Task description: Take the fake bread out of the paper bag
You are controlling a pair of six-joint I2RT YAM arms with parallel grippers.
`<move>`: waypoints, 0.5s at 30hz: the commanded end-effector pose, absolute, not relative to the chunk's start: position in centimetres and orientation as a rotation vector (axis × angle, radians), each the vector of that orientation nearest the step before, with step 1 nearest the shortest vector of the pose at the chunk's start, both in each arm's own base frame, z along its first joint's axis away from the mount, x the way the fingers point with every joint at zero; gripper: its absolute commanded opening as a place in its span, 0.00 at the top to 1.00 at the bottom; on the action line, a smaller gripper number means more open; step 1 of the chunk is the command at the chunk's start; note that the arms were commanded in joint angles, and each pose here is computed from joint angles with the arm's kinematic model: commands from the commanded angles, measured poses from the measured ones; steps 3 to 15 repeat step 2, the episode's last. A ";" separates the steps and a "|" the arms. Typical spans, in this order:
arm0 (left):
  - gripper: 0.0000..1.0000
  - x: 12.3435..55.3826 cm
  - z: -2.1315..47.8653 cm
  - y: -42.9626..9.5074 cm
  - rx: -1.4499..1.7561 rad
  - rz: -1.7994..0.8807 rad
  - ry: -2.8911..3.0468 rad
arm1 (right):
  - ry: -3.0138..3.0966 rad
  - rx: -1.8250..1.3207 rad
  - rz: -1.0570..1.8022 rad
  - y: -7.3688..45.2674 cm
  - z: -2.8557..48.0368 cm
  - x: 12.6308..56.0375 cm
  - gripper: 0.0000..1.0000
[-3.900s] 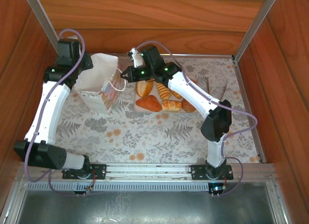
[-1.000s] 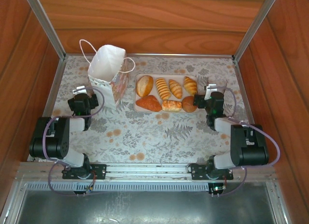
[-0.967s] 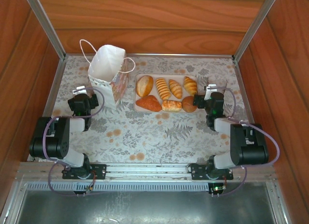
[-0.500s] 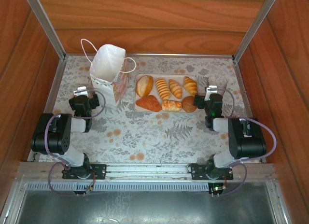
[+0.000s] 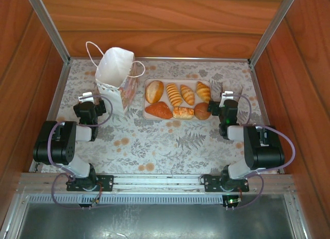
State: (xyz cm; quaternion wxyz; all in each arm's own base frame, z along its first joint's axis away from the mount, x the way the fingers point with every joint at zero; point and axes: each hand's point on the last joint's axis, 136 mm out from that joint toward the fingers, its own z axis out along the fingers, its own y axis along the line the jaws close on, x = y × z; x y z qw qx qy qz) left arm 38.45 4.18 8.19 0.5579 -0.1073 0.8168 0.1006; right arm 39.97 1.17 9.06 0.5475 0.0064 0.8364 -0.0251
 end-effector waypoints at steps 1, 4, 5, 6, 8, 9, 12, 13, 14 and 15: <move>0.00 38.7 8.8 4.3 -0.247 0.233 1.903 | 1.977 0.052 -0.075 0.5 9.2 40.3 0.00; 0.00 38.7 8.8 4.3 -0.247 0.233 1.903 | 1.975 0.052 -0.075 0.5 9.3 40.3 0.00; 0.00 38.7 8.8 4.3 -0.247 0.233 1.903 | 1.975 0.052 -0.075 0.5 9.3 40.3 0.00; 0.00 38.7 8.8 4.3 -0.247 0.233 1.903 | 1.975 0.052 -0.075 0.5 9.3 40.3 0.00; 0.00 38.7 8.8 4.3 -0.247 0.233 1.903 | 1.975 0.052 -0.075 0.5 9.3 40.3 0.00; 0.00 38.7 8.8 4.3 -0.247 0.233 1.903 | 1.975 0.052 -0.075 0.5 9.3 40.3 0.00; 0.00 38.7 8.8 4.3 -0.247 0.233 1.903 | 1.975 0.052 -0.075 0.5 9.3 40.3 0.00; 0.00 38.7 8.8 4.3 -0.247 0.233 1.903 | 1.975 0.052 -0.075 0.5 9.3 40.3 0.00; 0.00 38.7 8.8 4.3 -0.247 0.233 1.903 | 1.975 0.052 -0.075 0.5 9.3 40.3 0.00; 0.00 38.7 8.8 4.3 -0.247 0.233 1.903 | 1.975 0.052 -0.075 0.5 9.3 40.3 0.00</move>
